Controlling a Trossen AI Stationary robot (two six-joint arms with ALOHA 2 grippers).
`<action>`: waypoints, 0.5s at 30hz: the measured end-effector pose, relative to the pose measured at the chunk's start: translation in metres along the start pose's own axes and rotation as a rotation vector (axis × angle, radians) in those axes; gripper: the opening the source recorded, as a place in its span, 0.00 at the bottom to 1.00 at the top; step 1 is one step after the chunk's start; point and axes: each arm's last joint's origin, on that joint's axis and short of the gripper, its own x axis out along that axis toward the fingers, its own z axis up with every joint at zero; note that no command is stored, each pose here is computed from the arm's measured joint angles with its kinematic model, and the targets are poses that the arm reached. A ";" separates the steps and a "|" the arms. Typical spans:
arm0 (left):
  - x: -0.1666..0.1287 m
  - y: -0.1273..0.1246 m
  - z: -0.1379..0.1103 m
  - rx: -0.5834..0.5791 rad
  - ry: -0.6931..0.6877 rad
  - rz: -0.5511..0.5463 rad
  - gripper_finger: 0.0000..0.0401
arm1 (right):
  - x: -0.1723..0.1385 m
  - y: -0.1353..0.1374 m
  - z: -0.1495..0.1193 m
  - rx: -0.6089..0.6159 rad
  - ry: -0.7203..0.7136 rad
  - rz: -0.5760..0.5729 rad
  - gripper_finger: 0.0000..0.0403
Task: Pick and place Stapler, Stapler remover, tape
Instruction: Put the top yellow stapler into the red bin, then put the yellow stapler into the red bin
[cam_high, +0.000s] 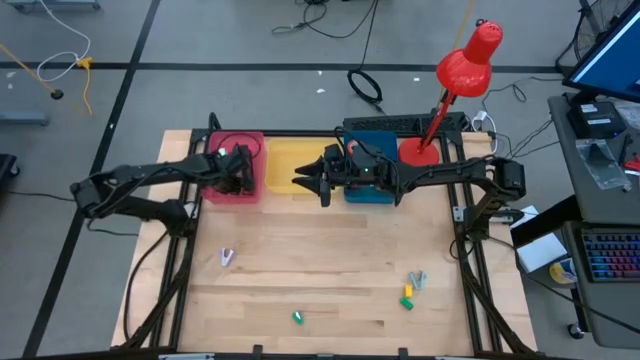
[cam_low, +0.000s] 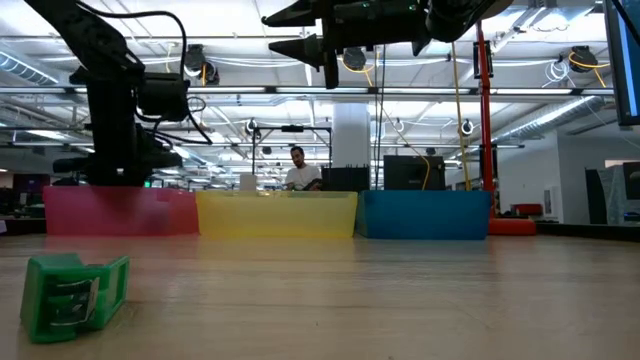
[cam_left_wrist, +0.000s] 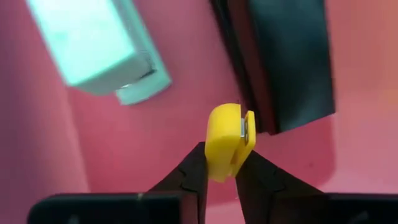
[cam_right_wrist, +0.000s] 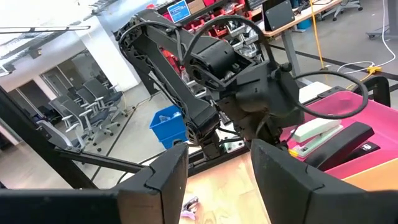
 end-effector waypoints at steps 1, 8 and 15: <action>0.001 0.000 0.001 -0.004 0.006 -0.010 0.17 | 0.000 0.000 0.000 0.000 0.000 0.000 0.41; 0.002 0.002 0.003 -0.031 0.018 -0.012 0.30 | 0.000 0.000 0.000 0.000 0.000 0.001 0.42; 0.003 0.005 0.006 -0.050 0.030 -0.026 0.43 | 0.000 0.001 0.000 0.000 0.004 0.007 0.42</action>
